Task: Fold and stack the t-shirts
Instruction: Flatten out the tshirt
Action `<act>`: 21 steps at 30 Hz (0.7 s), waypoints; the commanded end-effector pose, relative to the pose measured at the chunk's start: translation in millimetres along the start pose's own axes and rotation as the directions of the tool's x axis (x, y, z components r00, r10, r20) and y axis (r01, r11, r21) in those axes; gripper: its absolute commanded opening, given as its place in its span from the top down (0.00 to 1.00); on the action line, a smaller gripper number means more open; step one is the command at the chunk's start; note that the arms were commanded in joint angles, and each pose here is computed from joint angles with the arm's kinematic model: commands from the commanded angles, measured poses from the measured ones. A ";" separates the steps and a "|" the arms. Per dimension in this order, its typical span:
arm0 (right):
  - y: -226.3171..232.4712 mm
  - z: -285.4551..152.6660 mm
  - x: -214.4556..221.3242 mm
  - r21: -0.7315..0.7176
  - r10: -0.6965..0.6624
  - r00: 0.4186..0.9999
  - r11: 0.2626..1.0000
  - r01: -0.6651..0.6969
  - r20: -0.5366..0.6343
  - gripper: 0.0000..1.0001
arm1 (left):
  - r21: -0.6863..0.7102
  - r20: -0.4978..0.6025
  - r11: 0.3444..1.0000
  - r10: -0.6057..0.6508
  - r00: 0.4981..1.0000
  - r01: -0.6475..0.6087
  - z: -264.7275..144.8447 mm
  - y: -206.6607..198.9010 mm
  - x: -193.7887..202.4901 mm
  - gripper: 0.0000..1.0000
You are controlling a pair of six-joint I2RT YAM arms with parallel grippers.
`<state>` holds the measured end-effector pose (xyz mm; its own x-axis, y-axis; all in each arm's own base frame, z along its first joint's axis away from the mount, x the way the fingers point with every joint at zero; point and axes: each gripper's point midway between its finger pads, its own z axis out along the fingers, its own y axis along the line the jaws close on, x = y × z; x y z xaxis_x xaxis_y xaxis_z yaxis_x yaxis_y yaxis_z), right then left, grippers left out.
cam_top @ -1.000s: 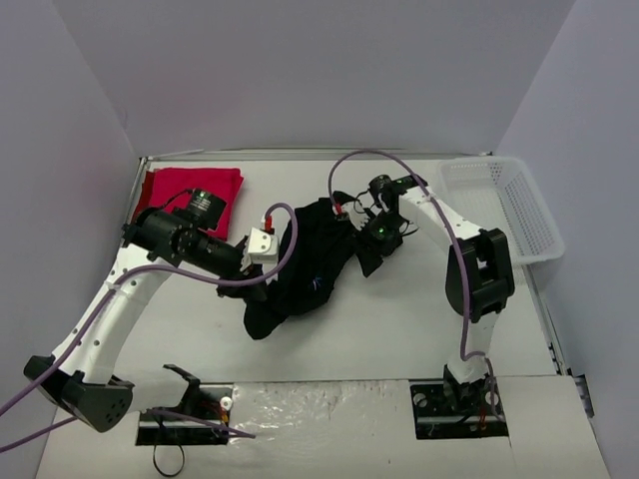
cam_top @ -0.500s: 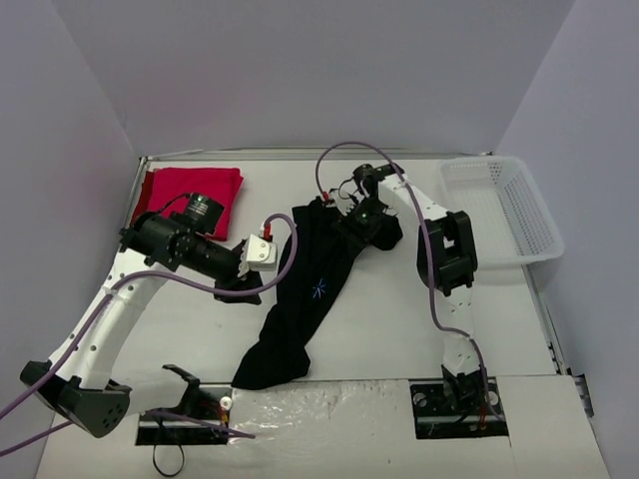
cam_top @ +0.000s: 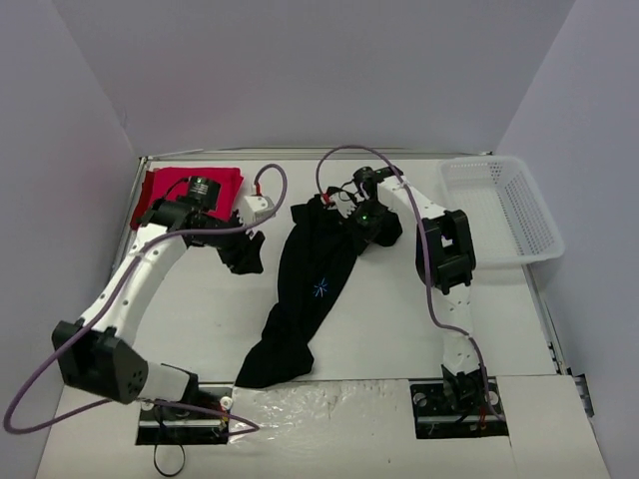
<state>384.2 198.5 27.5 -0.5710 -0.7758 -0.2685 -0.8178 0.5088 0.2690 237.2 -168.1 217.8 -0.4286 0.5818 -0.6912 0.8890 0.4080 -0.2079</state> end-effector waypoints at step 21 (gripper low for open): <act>49.7 -58.7 71.2 -0.047 0.059 0.998 0.997 -0.059 0.012 0.58 | -0.039 0.163 0.971 -0.228 0.960 0.237 165.2 201.5 -124.5 0.46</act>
<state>322.1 150.4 69.9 -0.6017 -0.7484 -0.2790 -0.7954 0.5297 0.2947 498.7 -259.4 123.5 -0.6190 0.3357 -0.7101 0.7298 0.5800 -0.3620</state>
